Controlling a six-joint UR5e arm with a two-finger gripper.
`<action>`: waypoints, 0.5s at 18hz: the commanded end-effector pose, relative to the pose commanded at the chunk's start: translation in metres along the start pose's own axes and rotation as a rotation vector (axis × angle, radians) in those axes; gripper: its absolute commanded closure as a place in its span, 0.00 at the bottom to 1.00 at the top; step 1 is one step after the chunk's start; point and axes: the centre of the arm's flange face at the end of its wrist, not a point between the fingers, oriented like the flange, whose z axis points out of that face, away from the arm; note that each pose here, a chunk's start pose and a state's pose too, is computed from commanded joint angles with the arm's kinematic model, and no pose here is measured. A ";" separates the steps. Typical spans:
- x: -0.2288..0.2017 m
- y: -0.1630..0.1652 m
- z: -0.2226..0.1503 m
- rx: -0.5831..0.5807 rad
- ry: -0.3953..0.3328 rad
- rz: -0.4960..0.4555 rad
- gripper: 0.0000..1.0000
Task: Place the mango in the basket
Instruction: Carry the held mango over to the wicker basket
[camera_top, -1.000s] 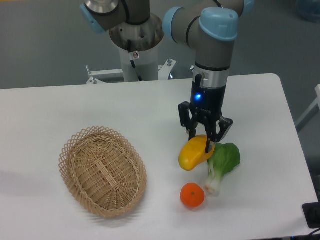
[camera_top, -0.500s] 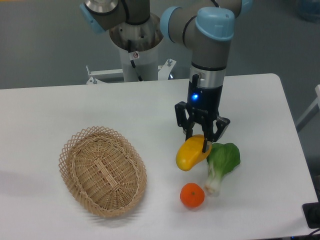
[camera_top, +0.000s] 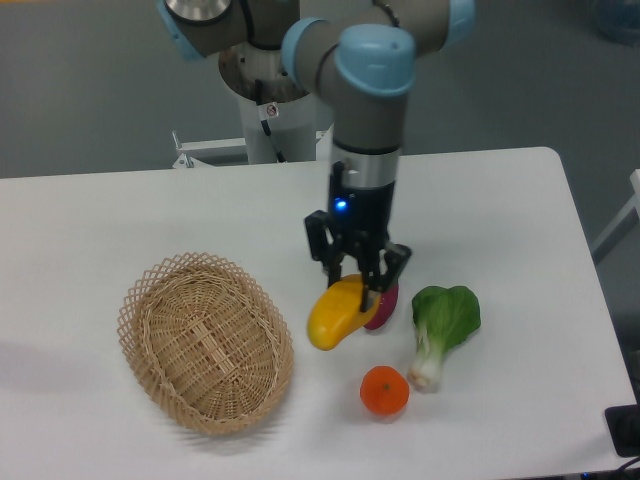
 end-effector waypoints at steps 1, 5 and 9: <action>0.005 -0.005 0.001 0.001 0.005 -0.002 0.55; 0.035 -0.018 0.021 -0.001 0.051 -0.055 0.55; 0.064 -0.034 0.050 -0.054 0.078 -0.039 0.55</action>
